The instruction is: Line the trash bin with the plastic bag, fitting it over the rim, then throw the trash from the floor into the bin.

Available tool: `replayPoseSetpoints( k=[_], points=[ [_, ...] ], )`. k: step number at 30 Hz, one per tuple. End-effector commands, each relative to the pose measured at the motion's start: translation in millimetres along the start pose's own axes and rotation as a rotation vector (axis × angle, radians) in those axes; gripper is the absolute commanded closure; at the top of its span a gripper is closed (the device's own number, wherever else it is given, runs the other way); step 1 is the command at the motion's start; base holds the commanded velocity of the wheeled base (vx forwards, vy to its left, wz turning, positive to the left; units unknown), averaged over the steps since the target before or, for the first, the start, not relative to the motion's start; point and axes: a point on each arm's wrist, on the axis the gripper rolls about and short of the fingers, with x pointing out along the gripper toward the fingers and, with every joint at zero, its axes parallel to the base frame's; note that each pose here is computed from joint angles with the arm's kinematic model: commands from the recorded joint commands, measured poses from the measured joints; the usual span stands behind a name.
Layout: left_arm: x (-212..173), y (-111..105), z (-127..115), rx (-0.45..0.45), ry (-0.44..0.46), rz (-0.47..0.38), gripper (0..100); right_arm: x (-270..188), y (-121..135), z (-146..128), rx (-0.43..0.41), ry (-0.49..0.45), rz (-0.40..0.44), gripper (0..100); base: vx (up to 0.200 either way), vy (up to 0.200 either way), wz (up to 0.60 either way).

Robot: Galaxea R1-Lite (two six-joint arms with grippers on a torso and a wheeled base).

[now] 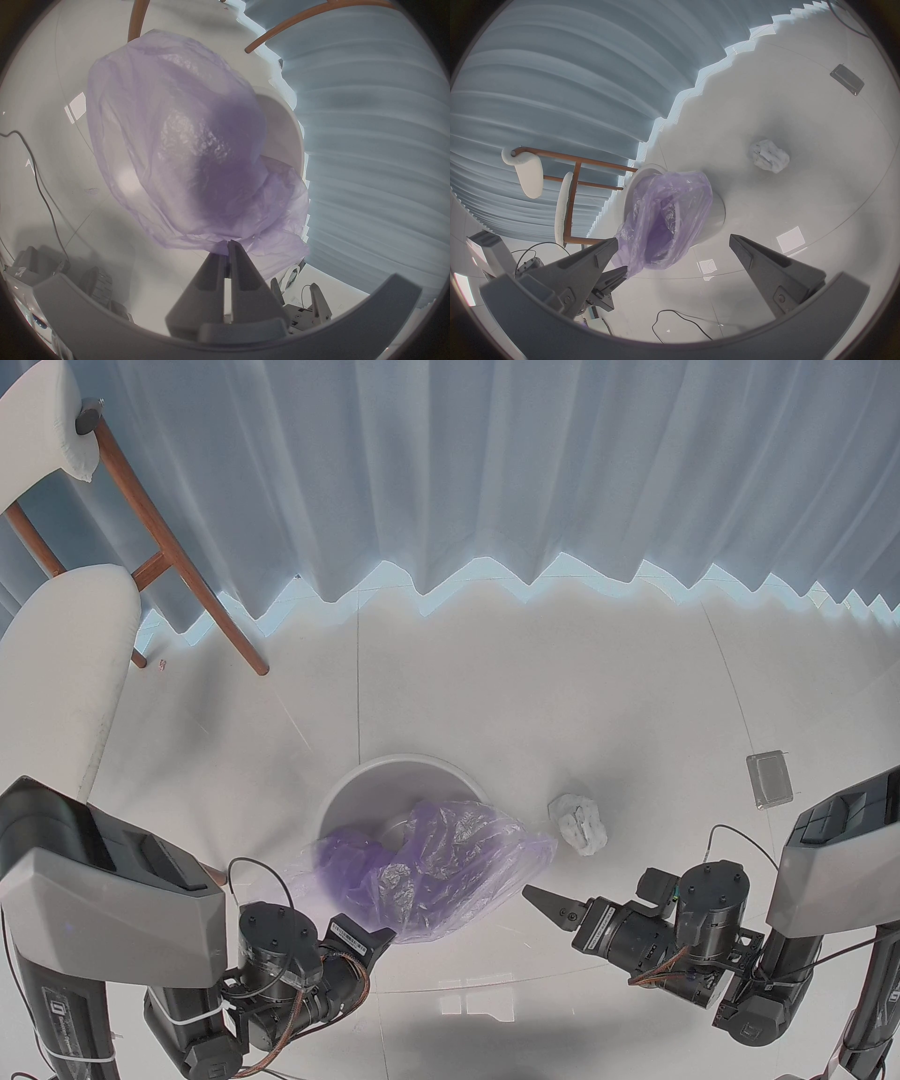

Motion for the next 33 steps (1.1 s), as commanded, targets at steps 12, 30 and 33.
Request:
replayPoseSetpoints(
  k=[12, 30, 33],
  points=[
    [-48, -29, 14, 0.299, -0.034, -0.126, 100, 0, 0, 2, 0.002, -0.014, 0.008, 0, 0.0, 0.0, 0.0],
    [-27, -54, 19, 0.324, -0.048, -0.245, 100, 0, 1, 3, 0.0, -0.019, 0.014, 0, 0.2, 0.2, 0.0],
    [-26, -59, 16, 0.315, -0.054, -0.266, 100, -2, 2, 4, -0.003, -0.021, 0.016, 0, 0.0, 0.0, 0.0]
  ],
)
